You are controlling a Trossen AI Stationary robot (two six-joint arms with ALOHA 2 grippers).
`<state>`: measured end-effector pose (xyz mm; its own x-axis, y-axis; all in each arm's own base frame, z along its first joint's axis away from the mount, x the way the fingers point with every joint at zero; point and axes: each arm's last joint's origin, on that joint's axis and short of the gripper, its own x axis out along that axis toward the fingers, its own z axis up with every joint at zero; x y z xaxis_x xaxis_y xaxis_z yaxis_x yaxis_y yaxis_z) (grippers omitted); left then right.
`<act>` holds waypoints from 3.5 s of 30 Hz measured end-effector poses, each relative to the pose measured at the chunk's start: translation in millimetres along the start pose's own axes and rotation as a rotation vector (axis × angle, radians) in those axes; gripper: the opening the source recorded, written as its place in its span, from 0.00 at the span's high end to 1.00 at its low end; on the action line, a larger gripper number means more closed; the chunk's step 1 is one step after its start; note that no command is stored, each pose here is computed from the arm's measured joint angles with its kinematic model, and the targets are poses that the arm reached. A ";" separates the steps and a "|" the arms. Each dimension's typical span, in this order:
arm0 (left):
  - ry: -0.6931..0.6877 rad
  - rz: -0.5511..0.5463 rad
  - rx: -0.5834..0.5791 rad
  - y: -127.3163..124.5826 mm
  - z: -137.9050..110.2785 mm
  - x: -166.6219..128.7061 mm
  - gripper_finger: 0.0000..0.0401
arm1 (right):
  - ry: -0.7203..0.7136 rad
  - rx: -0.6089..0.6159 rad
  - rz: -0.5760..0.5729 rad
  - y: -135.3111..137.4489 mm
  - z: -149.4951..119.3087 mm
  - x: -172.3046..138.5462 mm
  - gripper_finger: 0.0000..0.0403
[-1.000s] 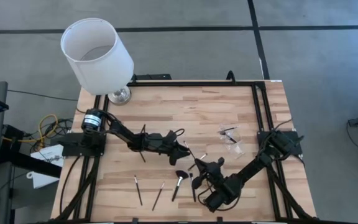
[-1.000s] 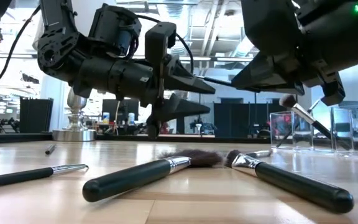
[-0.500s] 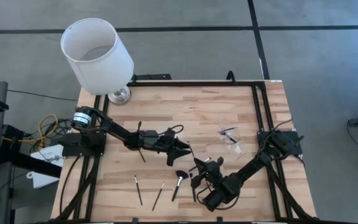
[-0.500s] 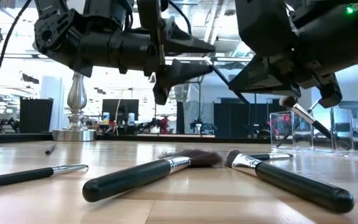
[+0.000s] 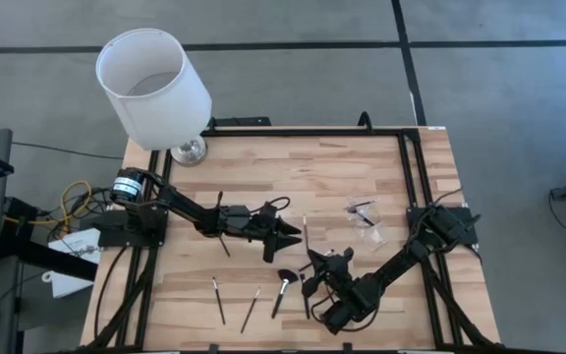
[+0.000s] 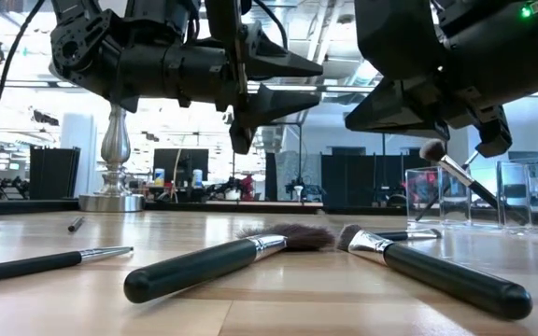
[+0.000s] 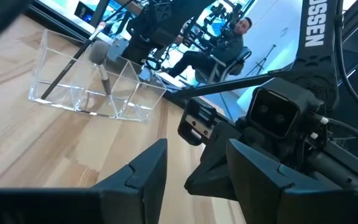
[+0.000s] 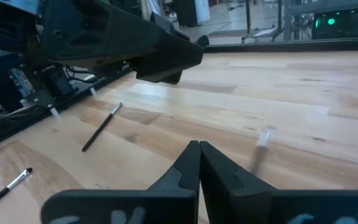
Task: Put items in baskets/containers
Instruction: Put the blush brush into the transparent organizer
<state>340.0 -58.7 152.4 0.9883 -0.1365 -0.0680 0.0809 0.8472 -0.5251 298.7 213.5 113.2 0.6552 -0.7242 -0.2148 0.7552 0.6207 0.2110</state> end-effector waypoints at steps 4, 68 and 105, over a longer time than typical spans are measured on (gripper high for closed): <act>0.003 0.006 0.000 1.3 0.1 0.0 0.59 | 0.001 -0.014 -0.001 -0.3 0.0 0.0 1.00; 0.001 0.021 0.227 11.8 36.2 -158.5 0.59 | 0.693 -0.933 0.265 -75.0 170.0 -4.3 0.67; -0.053 0.127 0.198 14.7 38.3 -158.8 0.59 | 0.549 -0.469 0.778 -114.0 -6.5 55.5 0.70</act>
<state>189.2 -4.9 188.0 0.9971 -0.0003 -0.0757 -0.0254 0.9407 -0.3383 249.1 104.5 71.1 0.7919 0.0846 -0.6048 -0.0205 0.9935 0.1120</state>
